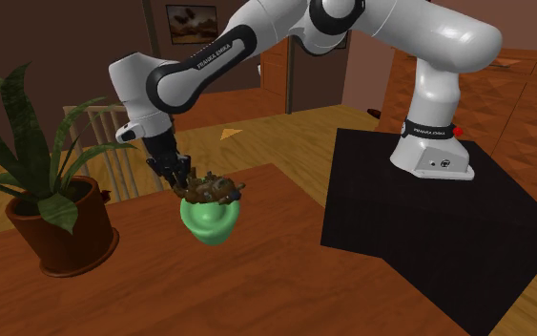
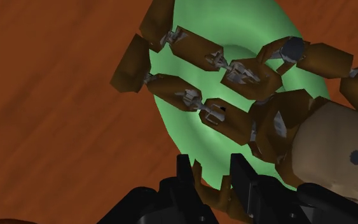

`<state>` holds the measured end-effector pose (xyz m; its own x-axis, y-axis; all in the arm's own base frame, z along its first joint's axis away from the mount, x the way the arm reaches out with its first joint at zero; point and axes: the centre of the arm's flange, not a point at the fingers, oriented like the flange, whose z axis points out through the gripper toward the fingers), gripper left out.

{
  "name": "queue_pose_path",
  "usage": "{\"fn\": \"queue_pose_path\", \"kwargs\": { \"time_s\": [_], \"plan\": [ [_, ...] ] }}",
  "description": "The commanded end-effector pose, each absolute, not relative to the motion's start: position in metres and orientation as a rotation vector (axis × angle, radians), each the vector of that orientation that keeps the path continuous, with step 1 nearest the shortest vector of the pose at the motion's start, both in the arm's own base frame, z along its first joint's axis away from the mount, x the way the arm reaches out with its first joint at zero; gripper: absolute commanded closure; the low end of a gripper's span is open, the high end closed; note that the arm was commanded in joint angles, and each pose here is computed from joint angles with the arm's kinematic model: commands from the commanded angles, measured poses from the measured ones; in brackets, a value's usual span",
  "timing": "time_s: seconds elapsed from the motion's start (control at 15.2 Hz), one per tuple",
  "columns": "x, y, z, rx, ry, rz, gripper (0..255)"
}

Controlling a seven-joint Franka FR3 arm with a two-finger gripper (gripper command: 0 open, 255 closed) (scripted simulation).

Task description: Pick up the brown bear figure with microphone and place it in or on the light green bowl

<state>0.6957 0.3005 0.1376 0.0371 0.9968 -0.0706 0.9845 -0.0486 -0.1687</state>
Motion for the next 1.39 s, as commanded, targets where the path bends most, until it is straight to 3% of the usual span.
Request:
{"fn": "queue_pose_path", "kwargs": {
  "time_s": [0.0,0.13,0.2,0.53,0.79,1.32],
  "plan": [
    [0.696,0.300,0.137,-2.209,-2.114,0.259,255],
    [0.696,0.300,0.137,-2.209,-2.114,0.259,255],
    [0.696,0.300,0.137,-2.209,-2.114,0.259,0],
    [0.696,0.300,0.137,-2.209,-2.114,0.259,0],
    [0.704,0.303,0.186,-2.209,-2.114,0.259,0],
    [0.704,0.303,0.186,-2.209,-2.114,0.259,0]
  ]
}}
